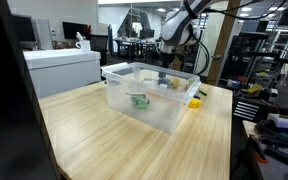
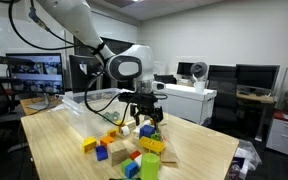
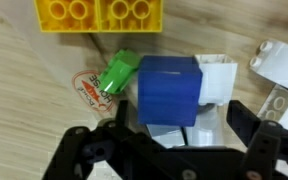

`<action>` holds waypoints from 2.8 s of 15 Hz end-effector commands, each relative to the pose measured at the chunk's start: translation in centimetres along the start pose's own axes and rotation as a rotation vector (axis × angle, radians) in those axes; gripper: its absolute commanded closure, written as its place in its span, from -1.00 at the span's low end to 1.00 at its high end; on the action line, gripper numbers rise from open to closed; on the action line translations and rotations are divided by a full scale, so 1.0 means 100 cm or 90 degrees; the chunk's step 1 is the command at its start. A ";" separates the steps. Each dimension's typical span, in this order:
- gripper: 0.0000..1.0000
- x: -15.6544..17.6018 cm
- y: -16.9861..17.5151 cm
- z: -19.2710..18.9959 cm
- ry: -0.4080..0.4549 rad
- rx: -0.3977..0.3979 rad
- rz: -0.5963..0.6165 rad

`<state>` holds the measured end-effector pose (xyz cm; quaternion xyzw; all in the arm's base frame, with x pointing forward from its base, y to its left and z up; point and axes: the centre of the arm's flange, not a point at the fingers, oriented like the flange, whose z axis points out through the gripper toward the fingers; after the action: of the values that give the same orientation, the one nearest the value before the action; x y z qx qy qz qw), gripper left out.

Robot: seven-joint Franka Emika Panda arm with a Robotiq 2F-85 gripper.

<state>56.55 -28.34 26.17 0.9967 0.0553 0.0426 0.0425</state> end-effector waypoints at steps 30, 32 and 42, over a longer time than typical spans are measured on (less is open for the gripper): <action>-0.37 0.018 -0.027 -0.154 -0.003 -0.063 -0.084; -0.37 0.027 -0.053 -0.185 0.028 -0.062 -0.112; -0.97 0.007 -0.198 -0.182 0.004 -0.006 -0.318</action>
<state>56.11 -8.09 43.56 0.9599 0.2660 0.0593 0.0656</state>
